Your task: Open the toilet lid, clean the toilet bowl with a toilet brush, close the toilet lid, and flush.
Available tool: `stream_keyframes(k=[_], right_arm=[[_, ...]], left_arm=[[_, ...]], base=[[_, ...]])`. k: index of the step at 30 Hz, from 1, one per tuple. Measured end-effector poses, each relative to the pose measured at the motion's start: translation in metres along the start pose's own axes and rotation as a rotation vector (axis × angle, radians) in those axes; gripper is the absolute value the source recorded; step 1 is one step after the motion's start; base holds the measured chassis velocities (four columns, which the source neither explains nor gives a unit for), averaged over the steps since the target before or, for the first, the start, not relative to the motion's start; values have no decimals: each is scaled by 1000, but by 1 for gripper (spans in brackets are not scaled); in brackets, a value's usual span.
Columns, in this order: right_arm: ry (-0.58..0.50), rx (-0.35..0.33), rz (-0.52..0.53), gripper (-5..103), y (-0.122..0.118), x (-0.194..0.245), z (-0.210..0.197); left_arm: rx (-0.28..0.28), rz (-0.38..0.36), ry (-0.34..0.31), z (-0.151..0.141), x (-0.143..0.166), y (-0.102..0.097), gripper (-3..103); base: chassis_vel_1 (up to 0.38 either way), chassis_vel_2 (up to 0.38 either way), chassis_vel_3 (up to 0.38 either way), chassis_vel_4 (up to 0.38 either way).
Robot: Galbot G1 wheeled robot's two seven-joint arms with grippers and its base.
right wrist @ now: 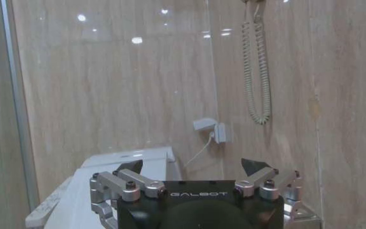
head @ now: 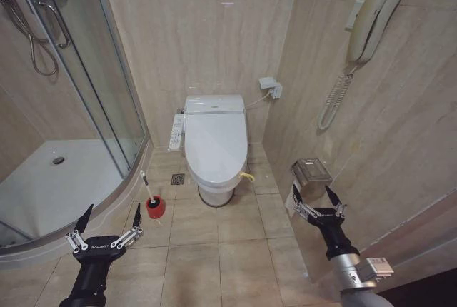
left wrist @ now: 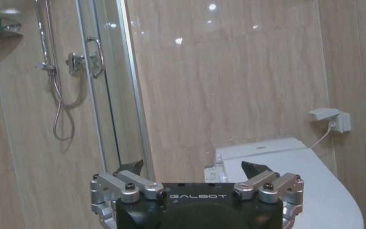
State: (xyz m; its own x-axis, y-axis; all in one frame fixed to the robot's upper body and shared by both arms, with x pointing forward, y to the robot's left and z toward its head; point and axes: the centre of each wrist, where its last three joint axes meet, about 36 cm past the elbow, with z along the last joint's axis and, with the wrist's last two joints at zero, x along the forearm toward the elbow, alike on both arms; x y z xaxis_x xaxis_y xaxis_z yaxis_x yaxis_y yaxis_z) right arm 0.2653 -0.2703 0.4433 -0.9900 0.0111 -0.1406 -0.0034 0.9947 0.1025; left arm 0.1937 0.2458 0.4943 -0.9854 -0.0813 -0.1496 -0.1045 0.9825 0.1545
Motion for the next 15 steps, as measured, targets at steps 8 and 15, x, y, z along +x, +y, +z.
stream_keyframes(k=[8, 15], right_arm=[[0, -4, -7, 100, 1, -2, 1], [7, -13, -7, 100, 3, -3, 6]], left_arm=[[0, 0, 0, 0, 0, 0, 100], [0, 0, 0, 0, 0, 0, 100]], base=[[0, 0, 0, 0], [-87, 85, 89, -96]])
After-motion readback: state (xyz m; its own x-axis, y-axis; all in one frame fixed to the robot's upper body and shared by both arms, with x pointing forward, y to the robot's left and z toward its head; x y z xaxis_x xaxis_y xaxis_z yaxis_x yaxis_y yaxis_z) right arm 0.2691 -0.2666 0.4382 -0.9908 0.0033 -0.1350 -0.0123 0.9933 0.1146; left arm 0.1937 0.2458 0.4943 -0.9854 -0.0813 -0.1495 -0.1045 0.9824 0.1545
